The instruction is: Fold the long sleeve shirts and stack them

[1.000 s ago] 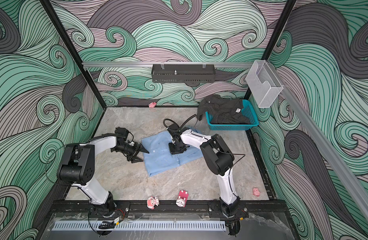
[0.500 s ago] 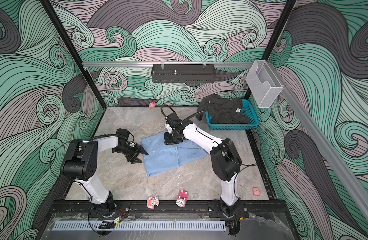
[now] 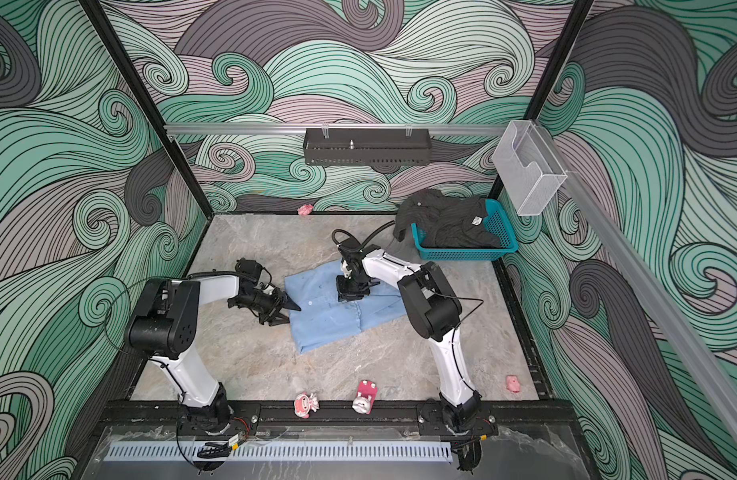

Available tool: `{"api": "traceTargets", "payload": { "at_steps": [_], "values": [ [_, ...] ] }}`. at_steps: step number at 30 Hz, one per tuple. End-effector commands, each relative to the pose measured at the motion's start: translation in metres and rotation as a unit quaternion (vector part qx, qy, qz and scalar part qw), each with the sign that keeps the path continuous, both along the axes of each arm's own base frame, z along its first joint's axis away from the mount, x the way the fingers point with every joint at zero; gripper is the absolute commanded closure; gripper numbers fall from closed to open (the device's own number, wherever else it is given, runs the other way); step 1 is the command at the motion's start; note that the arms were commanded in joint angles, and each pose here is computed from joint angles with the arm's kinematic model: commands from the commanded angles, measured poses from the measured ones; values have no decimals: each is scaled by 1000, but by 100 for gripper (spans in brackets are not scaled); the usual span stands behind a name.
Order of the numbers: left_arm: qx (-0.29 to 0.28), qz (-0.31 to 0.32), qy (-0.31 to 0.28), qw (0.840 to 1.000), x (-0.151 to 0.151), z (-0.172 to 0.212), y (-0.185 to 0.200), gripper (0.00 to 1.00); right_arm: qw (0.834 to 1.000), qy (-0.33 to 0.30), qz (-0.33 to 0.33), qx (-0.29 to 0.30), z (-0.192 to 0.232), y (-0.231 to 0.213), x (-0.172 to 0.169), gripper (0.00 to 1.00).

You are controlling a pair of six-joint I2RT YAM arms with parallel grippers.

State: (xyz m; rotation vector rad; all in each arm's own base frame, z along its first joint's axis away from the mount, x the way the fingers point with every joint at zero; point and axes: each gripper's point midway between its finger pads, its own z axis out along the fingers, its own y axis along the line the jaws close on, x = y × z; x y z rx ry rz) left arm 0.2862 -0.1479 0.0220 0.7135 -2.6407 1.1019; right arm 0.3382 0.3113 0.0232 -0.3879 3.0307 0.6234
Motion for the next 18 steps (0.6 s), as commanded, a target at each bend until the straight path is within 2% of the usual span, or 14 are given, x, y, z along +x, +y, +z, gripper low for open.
{"api": "traceTargets", "payload": {
  "at_steps": [1,4,7,11,14,18],
  "values": [
    [58,-5,26,998,-12,-34,11,49,999,27,-3,-23,-17,-9,-13,69],
    [72,-1,15,997,-2,-37,12,48,999,28,-2,-21,-16,-9,-14,69],
    [89,0,4,996,7,-41,13,42,999,31,-3,-18,-16,-9,-15,69],
    [102,-1,-13,995,15,-46,10,44,999,35,-4,-10,-16,-6,-16,69],
    [97,0,-15,995,17,-52,6,56,999,44,-3,5,-15,-1,-19,69],
    [82,3,-37,996,21,-42,2,94,998,57,-7,35,-9,8,-24,70]
  ]
}}
